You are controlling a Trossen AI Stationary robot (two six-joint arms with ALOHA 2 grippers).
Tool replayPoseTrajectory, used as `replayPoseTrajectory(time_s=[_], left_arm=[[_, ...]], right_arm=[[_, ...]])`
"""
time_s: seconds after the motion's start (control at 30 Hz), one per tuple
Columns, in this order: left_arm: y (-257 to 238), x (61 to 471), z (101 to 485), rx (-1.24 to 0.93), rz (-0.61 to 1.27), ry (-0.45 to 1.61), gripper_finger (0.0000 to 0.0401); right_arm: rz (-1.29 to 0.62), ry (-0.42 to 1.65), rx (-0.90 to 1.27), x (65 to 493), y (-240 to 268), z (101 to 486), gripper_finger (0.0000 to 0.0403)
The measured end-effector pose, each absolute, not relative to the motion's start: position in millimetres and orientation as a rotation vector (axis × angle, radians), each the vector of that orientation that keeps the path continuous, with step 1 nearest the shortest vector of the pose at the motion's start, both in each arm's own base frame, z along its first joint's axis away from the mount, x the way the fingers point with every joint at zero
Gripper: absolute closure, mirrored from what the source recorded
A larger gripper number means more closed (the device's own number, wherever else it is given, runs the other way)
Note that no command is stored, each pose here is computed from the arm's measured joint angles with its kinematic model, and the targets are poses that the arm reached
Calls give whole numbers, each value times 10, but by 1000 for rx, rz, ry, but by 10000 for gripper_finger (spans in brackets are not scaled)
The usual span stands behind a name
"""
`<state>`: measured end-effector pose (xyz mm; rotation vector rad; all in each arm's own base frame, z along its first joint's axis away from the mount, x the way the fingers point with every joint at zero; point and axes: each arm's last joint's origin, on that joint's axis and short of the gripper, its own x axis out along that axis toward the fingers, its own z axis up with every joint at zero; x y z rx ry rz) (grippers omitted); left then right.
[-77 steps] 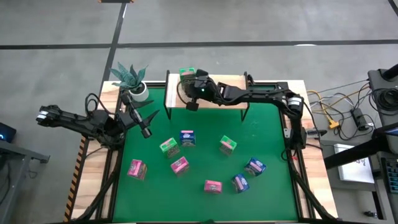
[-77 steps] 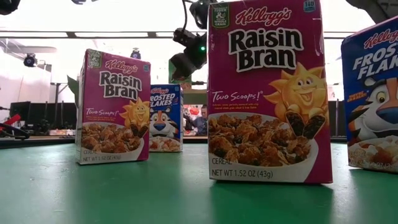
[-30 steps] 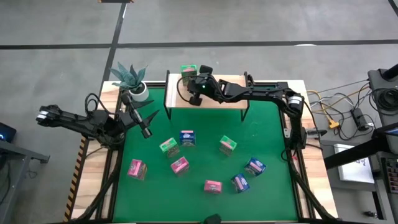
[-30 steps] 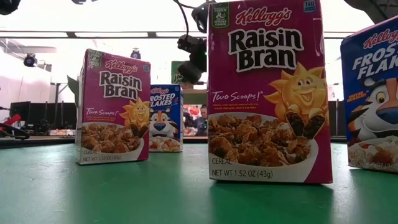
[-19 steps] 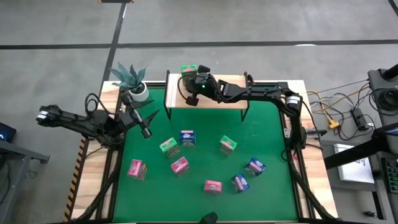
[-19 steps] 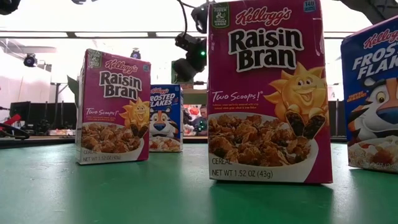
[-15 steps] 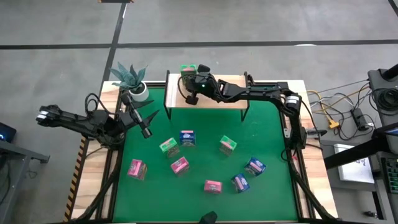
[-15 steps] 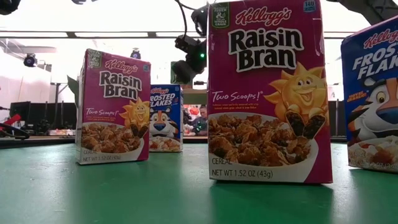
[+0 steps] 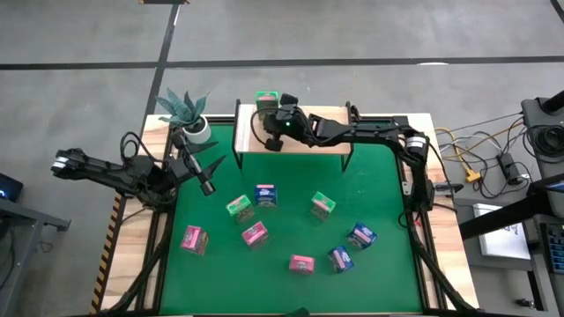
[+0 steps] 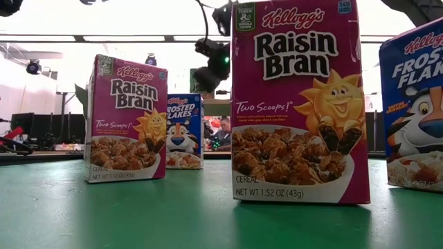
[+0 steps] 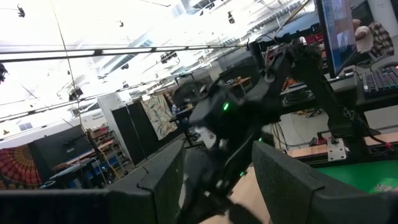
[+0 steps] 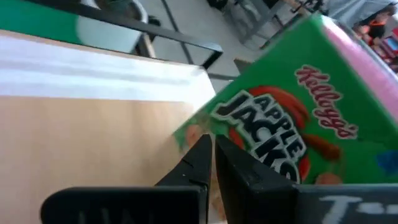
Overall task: Stack cereal on shelf
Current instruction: Put the top green cereal box on the shelf, then put the right blue cereal box on the shelf
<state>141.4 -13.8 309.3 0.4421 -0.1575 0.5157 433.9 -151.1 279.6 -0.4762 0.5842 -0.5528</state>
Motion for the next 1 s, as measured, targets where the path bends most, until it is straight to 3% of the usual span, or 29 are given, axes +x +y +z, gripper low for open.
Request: replayPoseTrajectory(time_s=[0.3,0.63,1.0], left_arm=[[-139,1418,3091,421,513,-161,228],[-146,1446,3063,322,496,-165,228],[-197,1578,2974,135,402,-164,228]], right_arm=[[-438,620,-405,4056,-884,3095,390],[-295,436,-378,3505,-177,2843,390],[-224,272,-282,2841,30,2555,390]])
